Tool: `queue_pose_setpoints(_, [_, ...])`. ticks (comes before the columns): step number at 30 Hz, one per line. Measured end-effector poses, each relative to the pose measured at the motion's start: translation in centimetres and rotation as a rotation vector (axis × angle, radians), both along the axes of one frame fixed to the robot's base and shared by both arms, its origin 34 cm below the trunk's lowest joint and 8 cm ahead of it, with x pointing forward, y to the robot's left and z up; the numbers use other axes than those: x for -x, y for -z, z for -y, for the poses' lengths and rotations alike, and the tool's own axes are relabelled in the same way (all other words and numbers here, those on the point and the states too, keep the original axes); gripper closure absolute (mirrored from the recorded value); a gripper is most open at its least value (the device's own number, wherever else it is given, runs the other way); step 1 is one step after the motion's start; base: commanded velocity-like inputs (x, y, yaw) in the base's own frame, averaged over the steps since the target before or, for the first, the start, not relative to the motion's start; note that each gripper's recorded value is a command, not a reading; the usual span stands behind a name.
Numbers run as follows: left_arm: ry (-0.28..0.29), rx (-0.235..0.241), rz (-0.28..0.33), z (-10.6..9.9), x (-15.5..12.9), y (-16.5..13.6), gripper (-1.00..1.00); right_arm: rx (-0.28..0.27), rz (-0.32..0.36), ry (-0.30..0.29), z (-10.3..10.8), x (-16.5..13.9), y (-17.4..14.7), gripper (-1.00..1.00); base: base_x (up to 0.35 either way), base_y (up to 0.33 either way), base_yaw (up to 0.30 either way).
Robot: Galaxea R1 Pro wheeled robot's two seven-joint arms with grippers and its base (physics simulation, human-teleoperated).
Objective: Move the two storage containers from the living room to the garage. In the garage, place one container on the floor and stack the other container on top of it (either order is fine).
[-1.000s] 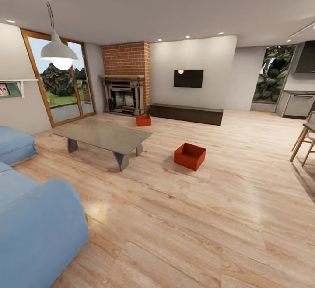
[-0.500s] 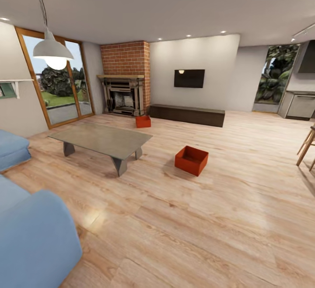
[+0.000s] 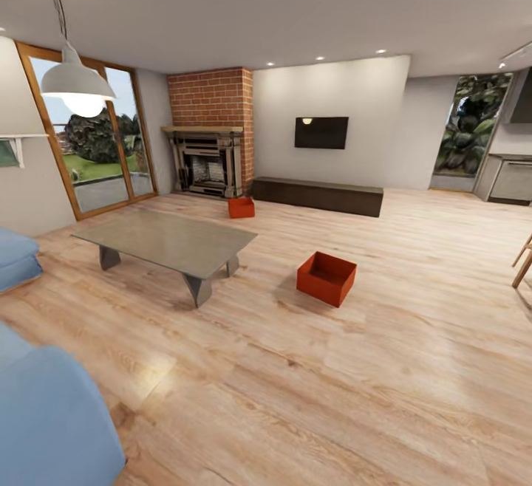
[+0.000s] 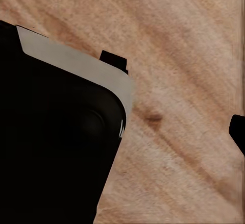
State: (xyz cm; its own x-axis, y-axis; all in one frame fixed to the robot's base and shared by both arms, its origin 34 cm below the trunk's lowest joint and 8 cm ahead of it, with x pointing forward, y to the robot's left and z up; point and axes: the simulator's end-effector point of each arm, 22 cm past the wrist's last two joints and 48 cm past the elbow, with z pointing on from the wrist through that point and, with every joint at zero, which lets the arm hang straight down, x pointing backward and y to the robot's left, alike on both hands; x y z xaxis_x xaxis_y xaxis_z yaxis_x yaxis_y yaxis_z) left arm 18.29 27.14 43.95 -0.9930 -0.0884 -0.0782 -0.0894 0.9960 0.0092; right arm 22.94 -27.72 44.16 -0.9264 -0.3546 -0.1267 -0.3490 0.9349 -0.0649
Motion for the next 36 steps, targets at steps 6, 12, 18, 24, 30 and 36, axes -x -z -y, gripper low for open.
queue_pose_setpoints(6, [0.0,0.0,0.0,0.0,0.0,0.0,-1.0,0.001,-0.002,-0.006,0.0,0.03,0.0,-1.0,0.323,0.0,0.0])
queue_pose_setpoints(12, [0.001,0.0,0.0,0.01,0.0,0.0,-1.0,0.001,-0.002,-0.006,0.0,0.03,0.0,-1.0,0.323,0.0,0.0])
queue_pose_setpoints(18, [0.001,0.0,0.0,0.0,0.0,0.0,-1.0,0.001,-0.002,-0.006,0.0,0.03,0.0,-1.0,0.323,0.0,0.0])
queue_pose_setpoints(24, [0.001,0.0,0.0,0.0,0.0,0.0,-1.0,0.001,-0.002,-0.006,0.0,0.03,0.0,-1.0,0.323,0.0,0.0])
queue_pose_setpoints(30, [0.0,0.0,0.0,0.0,0.0,0.0,-1.0,0.001,-0.001,-0.005,0.02,0.02,0.0,-1.0,0.323,0.0,0.0])
queue_pose_setpoints(36, [0.001,0.0,0.0,0.0,0.0,0.0,-1.0,0.0,0.0,-0.003,0.0,0.0,0.0,-1.0,0.323,0.0,-0.003])
